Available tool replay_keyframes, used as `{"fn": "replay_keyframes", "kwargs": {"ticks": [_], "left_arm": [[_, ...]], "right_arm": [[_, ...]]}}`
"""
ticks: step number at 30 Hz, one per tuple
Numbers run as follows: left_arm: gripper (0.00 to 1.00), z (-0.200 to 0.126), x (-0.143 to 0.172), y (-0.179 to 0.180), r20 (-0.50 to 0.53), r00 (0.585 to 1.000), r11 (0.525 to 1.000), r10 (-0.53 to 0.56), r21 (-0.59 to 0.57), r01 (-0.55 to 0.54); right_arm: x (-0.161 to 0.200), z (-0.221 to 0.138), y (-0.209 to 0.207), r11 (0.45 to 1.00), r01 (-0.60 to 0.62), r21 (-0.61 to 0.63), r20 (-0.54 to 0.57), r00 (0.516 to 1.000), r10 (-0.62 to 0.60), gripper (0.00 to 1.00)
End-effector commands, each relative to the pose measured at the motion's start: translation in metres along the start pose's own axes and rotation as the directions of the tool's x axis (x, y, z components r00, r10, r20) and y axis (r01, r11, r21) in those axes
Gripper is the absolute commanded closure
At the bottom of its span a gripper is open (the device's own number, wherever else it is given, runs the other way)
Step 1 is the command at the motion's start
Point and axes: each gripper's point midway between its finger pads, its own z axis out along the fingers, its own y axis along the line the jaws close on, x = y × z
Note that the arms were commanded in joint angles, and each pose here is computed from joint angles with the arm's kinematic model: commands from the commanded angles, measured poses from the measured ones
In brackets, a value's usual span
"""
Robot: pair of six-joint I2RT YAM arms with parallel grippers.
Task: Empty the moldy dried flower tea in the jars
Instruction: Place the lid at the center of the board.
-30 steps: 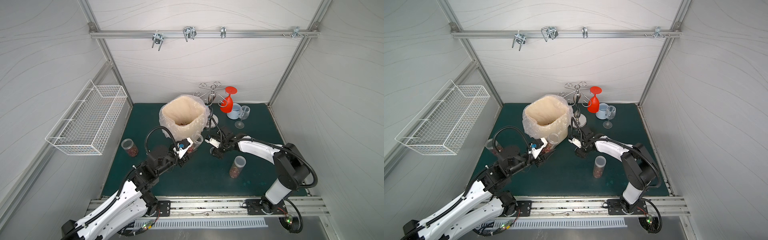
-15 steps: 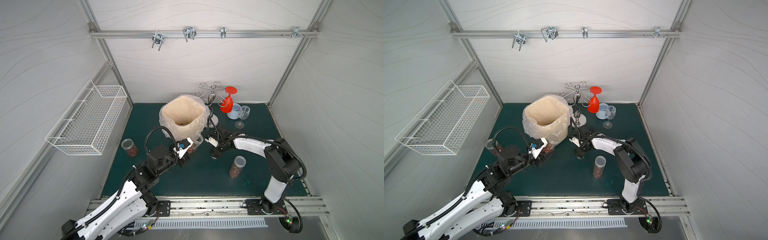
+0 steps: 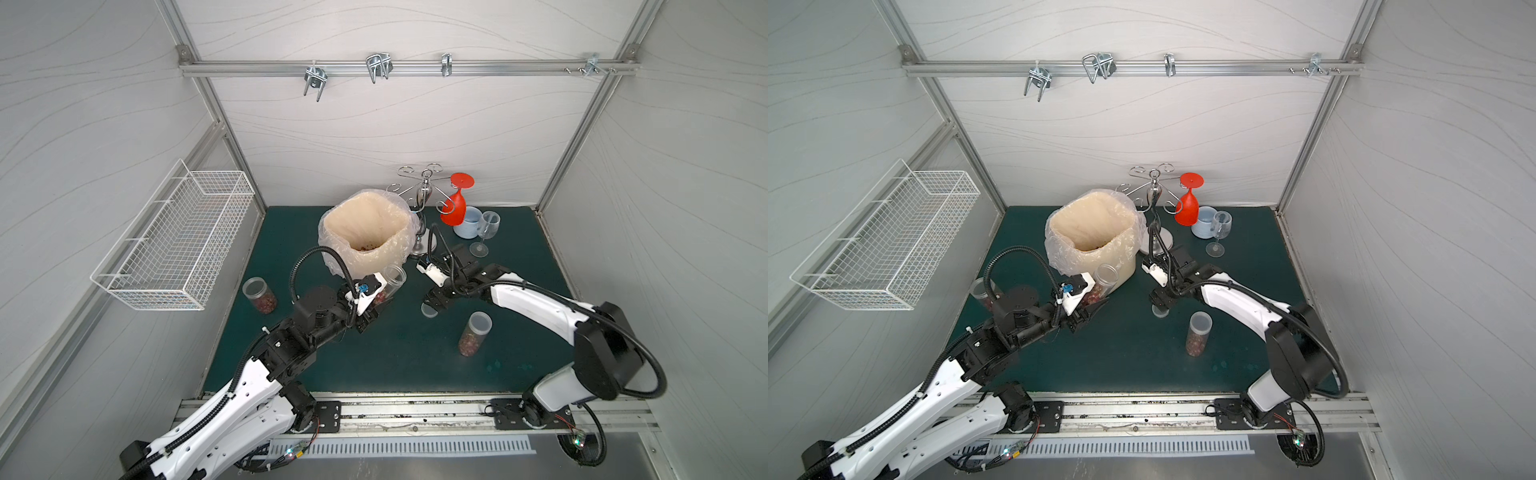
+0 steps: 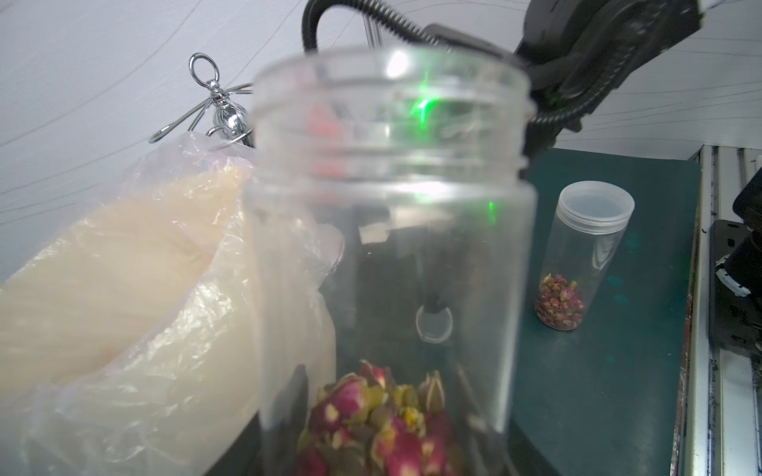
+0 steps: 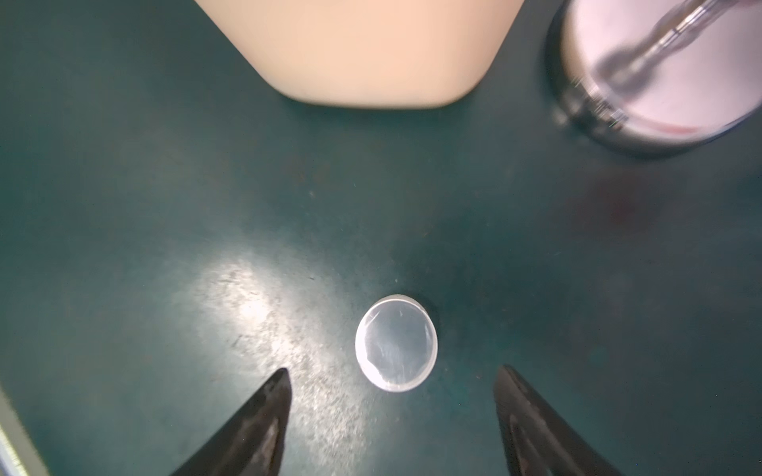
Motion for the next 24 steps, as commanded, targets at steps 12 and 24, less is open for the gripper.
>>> {"fn": "replay_keyframes", "kwargs": {"ticks": [12, 24], "left_arm": [[0.81, -0.01, -0.043, 0.067, -0.263, 0.938, 0.951, 0.224, -0.151, -0.269], [0.81, -0.012, -0.057, 0.129, -0.462, 0.828, 0.874, 0.317, -0.197, -0.445]], "right_arm": [[-0.031, -0.081, 0.013, 1.0, -0.026, 0.004, 0.263, 0.964, 0.024, 0.01], [-0.048, -0.114, 0.017, 1.0, -0.01, 0.02, 0.401, 0.916, 0.001, 0.01]]}}
